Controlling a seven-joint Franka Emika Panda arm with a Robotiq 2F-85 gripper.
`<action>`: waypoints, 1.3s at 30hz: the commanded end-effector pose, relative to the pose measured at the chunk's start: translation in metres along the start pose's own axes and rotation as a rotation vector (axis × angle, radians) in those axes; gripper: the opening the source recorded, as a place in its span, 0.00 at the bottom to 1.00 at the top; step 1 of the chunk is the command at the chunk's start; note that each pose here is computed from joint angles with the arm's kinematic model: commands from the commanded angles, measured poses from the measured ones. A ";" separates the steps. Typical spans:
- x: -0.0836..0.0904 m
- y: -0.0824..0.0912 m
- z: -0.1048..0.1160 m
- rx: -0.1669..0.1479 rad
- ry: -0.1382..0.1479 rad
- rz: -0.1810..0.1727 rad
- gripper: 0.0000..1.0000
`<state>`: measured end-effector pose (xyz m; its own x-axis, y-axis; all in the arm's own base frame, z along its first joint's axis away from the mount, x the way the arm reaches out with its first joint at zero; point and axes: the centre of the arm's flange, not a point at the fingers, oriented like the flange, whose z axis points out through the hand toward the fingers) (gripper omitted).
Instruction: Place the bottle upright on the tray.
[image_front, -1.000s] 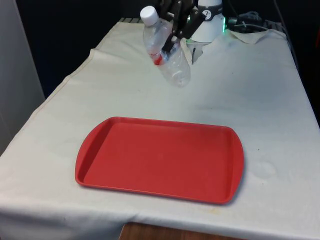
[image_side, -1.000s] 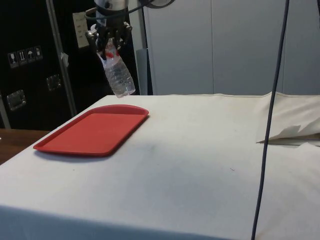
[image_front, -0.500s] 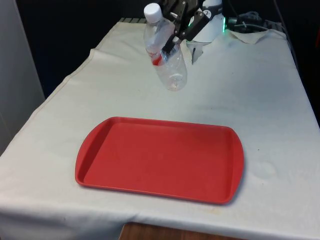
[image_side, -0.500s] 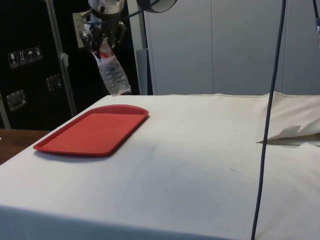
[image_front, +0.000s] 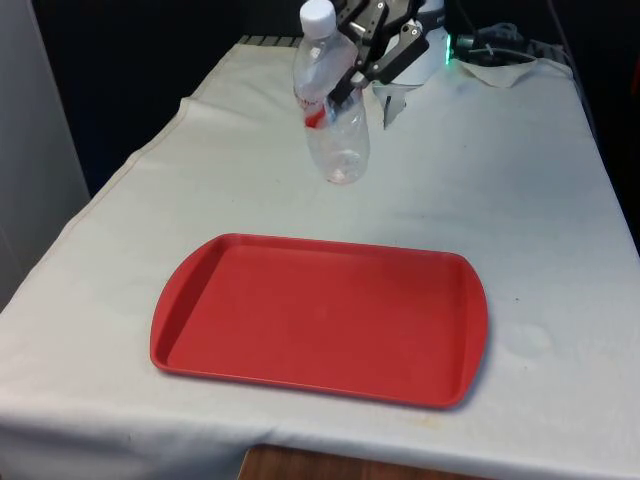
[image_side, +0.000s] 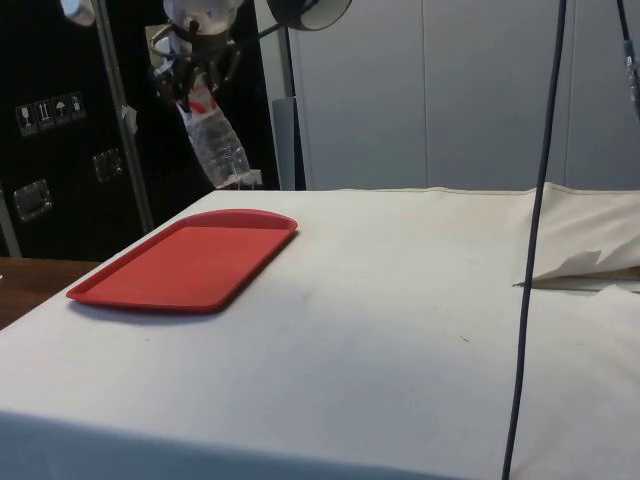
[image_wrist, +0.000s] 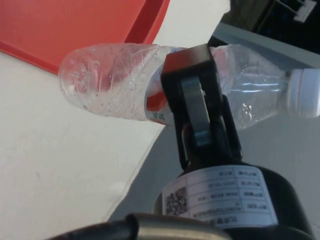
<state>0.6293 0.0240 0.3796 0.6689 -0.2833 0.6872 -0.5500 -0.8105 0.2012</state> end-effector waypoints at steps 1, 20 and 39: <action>0.003 -0.003 -0.002 -0.009 0.029 0.004 0.34; -0.008 -0.029 -0.015 -0.079 0.136 -0.050 0.34; -0.016 -0.041 -0.023 -0.128 0.187 -0.083 0.34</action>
<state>0.6287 0.0729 0.3759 0.6198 -0.1120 0.7767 -0.5636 -0.7522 0.3413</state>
